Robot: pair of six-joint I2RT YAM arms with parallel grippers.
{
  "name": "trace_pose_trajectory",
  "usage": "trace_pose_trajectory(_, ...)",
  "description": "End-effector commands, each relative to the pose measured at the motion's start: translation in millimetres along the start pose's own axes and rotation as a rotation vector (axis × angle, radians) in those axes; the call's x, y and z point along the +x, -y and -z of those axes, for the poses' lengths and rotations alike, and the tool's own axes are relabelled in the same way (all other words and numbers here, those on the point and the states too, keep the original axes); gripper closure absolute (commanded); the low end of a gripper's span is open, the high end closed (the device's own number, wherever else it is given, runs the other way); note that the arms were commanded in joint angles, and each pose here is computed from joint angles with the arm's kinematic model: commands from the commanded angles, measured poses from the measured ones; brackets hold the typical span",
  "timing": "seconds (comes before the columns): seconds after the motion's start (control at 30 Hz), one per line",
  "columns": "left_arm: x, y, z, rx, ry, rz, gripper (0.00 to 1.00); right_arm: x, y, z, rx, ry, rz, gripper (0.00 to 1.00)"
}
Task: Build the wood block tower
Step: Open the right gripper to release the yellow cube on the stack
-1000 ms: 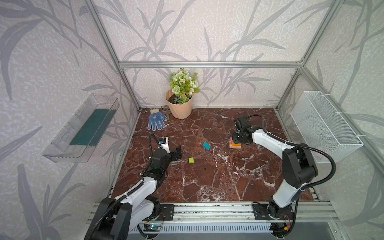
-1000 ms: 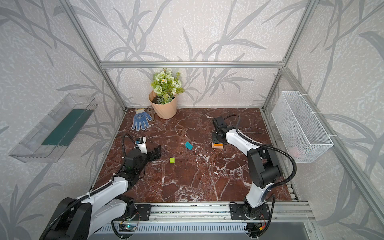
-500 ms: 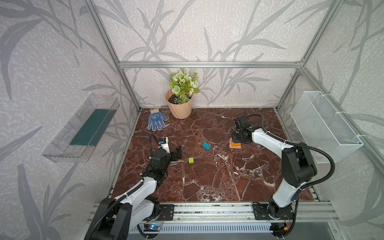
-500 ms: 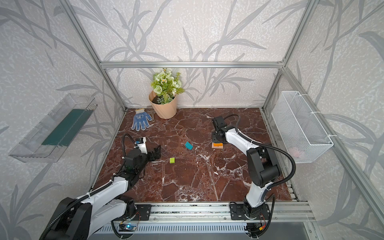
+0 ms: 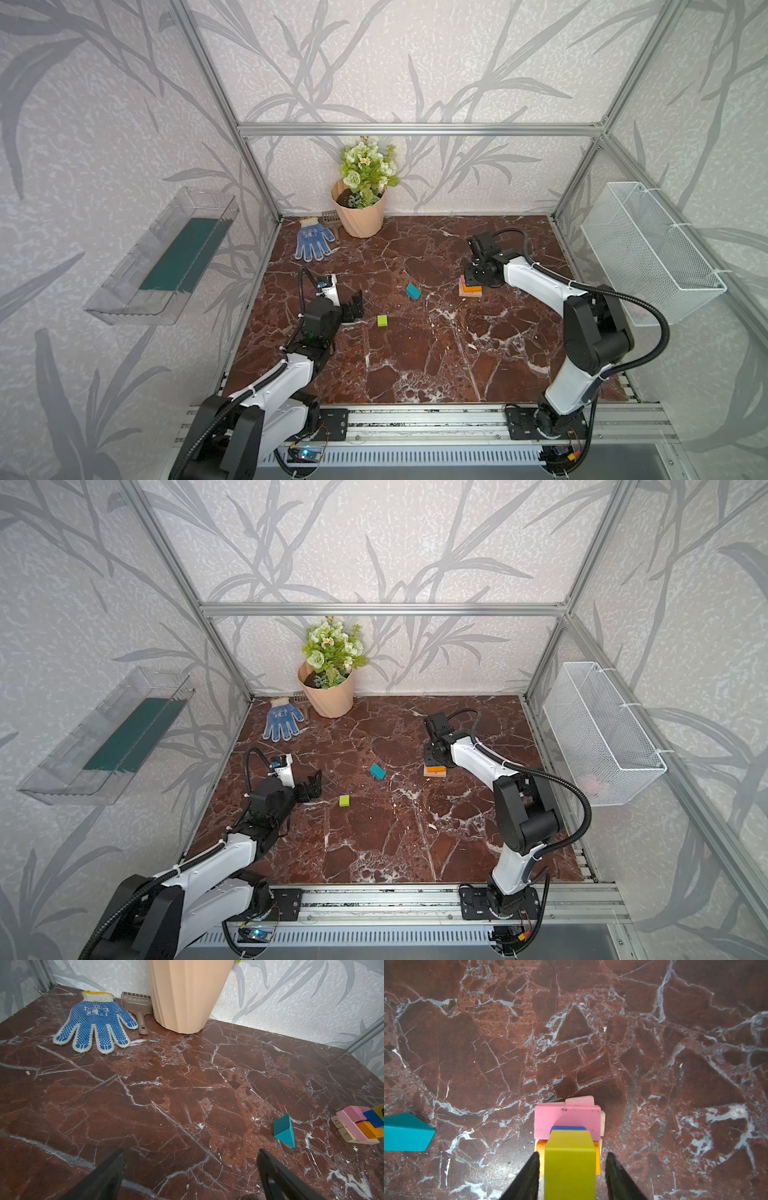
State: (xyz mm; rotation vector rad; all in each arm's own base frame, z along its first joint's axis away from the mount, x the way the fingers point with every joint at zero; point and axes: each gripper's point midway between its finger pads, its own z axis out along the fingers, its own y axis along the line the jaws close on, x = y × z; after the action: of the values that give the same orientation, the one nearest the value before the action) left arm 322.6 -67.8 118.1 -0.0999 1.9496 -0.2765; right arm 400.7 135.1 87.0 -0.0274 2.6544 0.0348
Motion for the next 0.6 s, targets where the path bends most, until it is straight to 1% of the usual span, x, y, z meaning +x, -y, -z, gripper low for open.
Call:
trace_pose_trajectory(0.0,-15.2,5.0,-0.8,0.009,0.036,-0.006,0.0,2.2,1.3,8.2,0.008,-0.002,0.001,0.47)
trace_pose_trajectory(0.3,-15.2,4.6,-0.9,0.008,0.036,-0.006,0.01,0.8,-5.1,10.1,-0.004,0.006,0.016,0.48)
trace_pose_trajectory(0.43,-14.1,4.4,-0.8,0.008,0.034,-0.006,0.01,0.5,-4.3,11.1,0.003,0.006,0.019,0.49)
trace_pose_trajectory(0.57,-14.2,4.3,-0.9,0.007,0.035,-0.006,0.01,0.4,-5.3,12.0,0.002,0.01,0.023,0.53)
